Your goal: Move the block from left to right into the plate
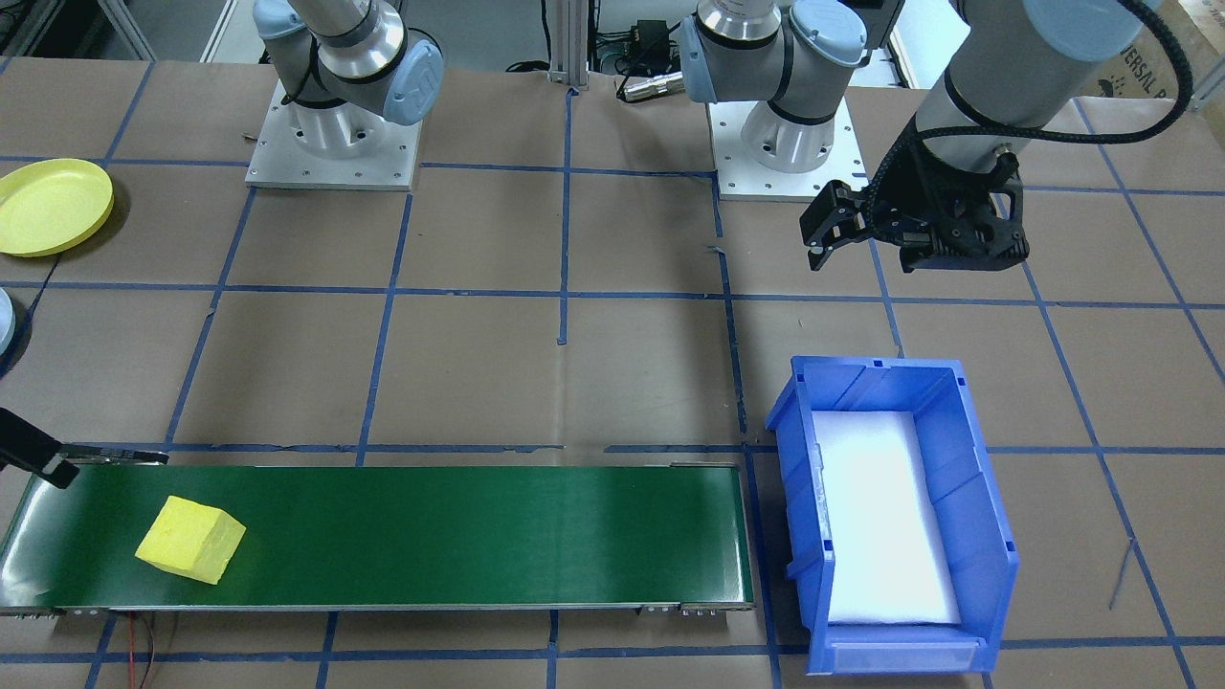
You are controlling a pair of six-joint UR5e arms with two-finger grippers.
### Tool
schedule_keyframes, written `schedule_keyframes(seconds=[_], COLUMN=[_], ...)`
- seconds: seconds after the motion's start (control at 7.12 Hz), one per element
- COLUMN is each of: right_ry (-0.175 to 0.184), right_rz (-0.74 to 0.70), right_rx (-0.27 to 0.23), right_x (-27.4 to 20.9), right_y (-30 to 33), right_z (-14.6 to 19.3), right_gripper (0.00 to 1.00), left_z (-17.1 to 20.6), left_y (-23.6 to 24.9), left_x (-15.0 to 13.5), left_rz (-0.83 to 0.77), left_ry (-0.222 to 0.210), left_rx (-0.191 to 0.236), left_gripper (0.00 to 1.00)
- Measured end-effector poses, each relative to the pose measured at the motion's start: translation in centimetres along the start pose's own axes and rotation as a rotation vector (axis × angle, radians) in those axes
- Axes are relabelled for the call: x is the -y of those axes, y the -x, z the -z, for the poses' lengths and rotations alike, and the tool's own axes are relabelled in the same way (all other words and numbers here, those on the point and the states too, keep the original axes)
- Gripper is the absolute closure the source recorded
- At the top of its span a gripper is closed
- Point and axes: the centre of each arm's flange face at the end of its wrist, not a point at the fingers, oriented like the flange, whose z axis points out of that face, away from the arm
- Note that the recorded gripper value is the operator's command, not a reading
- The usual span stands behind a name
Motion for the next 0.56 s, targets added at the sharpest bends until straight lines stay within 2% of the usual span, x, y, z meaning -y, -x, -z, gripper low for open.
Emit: schedule_keyframes(seconds=[0.14, 0.28, 0.56], right_ry=[-0.004, -0.005, -0.004], right_rz=[-0.05, -0.084, -0.109], right_rx=[0.056, 0.088, 0.107], right_x=[0.2, 0.5, 0.8], right_y=[1.8, 2.7, 2.9], right_z=[-1.1, -2.3, -4.4], right_gripper=[0.0, 0.0, 0.0], left_z=[0.0, 0.0, 0.0], left_y=[0.0, 0.0, 0.0], left_x=[0.0, 0.0, 0.0], left_rz=[0.001, 0.002, 0.002], left_ry=[0.0, 0.0, 0.001], left_rx=[0.0, 0.0, -0.001], left_gripper=[0.0, 0.0, 0.0])
